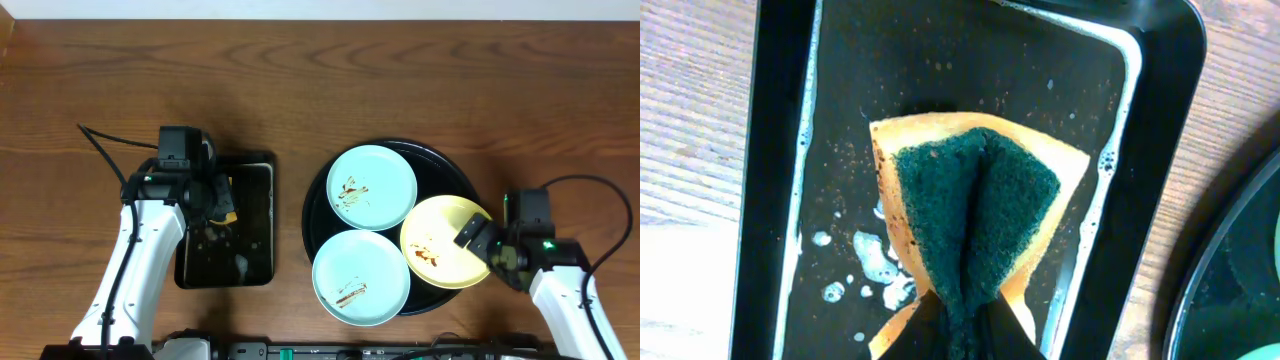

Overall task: Clean dirty plates on tray and stack at the side
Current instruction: 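Tilt the yellow plate with the right gripper and bring the sponge over it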

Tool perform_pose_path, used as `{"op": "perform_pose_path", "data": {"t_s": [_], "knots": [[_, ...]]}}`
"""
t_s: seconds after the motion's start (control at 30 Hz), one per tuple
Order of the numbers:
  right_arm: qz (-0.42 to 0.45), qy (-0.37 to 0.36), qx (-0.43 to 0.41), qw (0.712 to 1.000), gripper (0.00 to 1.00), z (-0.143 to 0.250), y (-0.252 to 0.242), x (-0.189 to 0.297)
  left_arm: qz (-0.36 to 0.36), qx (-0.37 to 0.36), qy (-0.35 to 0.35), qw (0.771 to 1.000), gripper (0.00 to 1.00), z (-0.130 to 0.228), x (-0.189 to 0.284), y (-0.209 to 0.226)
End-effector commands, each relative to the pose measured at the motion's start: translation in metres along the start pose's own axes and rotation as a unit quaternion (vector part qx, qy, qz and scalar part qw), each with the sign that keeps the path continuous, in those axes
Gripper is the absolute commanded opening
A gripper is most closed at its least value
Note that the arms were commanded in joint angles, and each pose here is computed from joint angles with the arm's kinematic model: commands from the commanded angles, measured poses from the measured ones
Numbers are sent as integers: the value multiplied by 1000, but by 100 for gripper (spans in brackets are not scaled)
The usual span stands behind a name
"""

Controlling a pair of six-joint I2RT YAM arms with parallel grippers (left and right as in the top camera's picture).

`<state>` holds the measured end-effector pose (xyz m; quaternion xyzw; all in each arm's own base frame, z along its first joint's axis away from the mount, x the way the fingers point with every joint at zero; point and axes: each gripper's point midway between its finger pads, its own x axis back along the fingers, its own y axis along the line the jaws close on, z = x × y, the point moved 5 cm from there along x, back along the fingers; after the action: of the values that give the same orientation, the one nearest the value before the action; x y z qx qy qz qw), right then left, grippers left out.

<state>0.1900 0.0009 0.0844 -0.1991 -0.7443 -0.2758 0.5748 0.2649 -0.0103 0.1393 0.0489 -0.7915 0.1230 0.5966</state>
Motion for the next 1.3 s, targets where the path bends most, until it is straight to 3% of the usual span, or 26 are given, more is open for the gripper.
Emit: {"op": "perform_pose_path", "data": {"t_s": [0.0,0.17,0.3,0.4,0.53,0.63,0.97,1.27], "knots": [[-11,20,-26,999,99,6,-10,-10,3,-13,-10,1000,7,-5,5,-2],[-52,32,-29,998,87,4,-10,-14,3,-13,-9,1000,8,-5,5,-2],[-62,27,-30,997,84,1,-8,-14,2,-13,-5,1000,7,-3,5,-1],[-74,26,-28,997,74,0,-5,-13,1,-13,-4,1000,7,-3,5,-1],[-93,23,-26,995,45,-3,1,-13,1,-13,-4,1000,7,-3,5,-1],[-94,22,-28,995,2,-3,1,-13,1,-13,-4,1000,7,-3,5,-1],[-90,24,-29,995,1,-2,0,-13,4,-10,2,1000,7,0,5,-3],[-55,22,-30,998,2,0,-10,-14,39,-43,4,998,7,5,5,-30]]}}
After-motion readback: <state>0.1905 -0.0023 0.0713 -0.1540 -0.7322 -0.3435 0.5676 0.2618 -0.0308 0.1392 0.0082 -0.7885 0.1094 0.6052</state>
